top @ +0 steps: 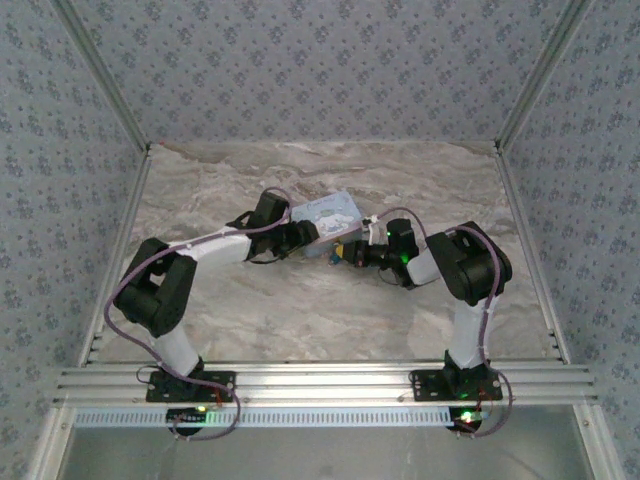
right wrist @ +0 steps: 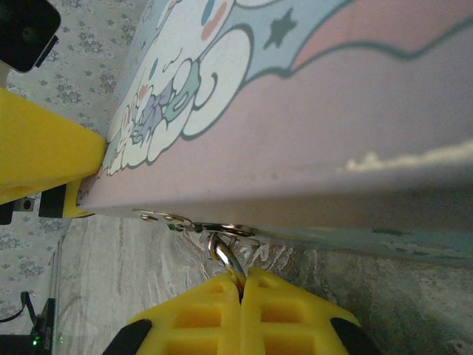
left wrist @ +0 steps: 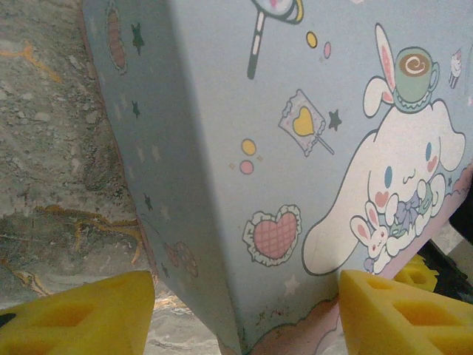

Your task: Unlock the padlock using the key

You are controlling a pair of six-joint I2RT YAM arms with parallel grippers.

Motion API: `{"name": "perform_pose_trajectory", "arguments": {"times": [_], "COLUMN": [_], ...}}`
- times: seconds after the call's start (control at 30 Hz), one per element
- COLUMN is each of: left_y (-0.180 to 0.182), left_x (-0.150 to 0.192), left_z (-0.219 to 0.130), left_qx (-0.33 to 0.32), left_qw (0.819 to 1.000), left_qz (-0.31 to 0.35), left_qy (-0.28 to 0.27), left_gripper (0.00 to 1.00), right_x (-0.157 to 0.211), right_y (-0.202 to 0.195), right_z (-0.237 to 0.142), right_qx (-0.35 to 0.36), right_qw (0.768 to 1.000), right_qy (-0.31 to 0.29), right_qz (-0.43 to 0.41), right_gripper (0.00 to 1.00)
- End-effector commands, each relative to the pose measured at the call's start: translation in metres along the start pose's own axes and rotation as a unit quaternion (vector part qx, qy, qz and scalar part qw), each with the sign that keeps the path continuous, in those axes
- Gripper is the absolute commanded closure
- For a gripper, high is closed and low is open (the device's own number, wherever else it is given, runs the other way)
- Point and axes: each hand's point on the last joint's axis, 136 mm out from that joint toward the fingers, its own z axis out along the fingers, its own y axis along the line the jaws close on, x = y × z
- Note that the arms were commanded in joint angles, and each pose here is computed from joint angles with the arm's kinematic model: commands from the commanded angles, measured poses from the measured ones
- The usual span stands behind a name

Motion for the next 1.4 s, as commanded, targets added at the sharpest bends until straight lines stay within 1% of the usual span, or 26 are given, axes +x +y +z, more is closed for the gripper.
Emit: {"name": "perform_pose_trajectory", "arguments": {"times": [0.0, 0.53, 0.7, 0.83, 0.97, 1.07, 1.1, 1.23, 1.37], "left_y": [0.032, 0.035, 0.026, 0.012, -0.001, -0.008, -0.009, -0.005, 0.0], "left_x": [0.021, 0.032, 0.026, 0.017, 0.002, -0.009, -0.013, -0.027, -0.039], "left_z": [-0.001, 0.0, -0.006, -0.017, -0.034, -0.052, -0.059, -0.088, -0.121], "left_qx": [-0.056, -0.055, -0.042, -0.026, -0.011, -0.003, -0.003, -0.025, -0.048], "left_qw": [0.998, 0.998, 0.999, 1.0, 1.0, 0.998, 0.997, 0.99, 0.978], "left_qz": [-0.017, -0.024, -0.018, -0.006, 0.009, 0.026, 0.031, 0.062, 0.091], "left_qy": [0.024, 0.028, 0.018, 0.002, -0.024, -0.054, -0.067, -0.121, -0.182], "left_gripper": [0.34, 0.34, 0.32, 0.28, 0.25, 0.21, 0.2, 0.15, 0.08], "right_x": [-0.003, -0.023, -0.026, -0.026, -0.028, -0.03, -0.03, -0.029, -0.027], "right_y": [-0.003, -0.004, -0.009, -0.009, -0.005, 0.003, 0.007, 0.023, 0.042], "right_z": [-0.002, -0.02, -0.027, -0.035, -0.048, -0.06, -0.064, -0.08, -0.094], "right_qx": [0.005, 0.016, 0.031, 0.046, 0.062, 0.077, 0.084, 0.103, 0.119], "right_qw": [1.0, 0.995, 0.994, 0.994, 0.994, 0.994, 0.994, 0.993, 0.992], "right_qy": [-0.013, -0.069, -0.081, -0.081, -0.079, -0.073, -0.068, -0.051, -0.028], "right_qz": [0.008, 0.067, 0.071, 0.061, 0.043, 0.026, 0.009, -0.017, -0.033], "right_gripper": [1.0, 1.0, 1.0, 1.0, 1.0, 1.0, 1.0, 1.0, 1.0]}}
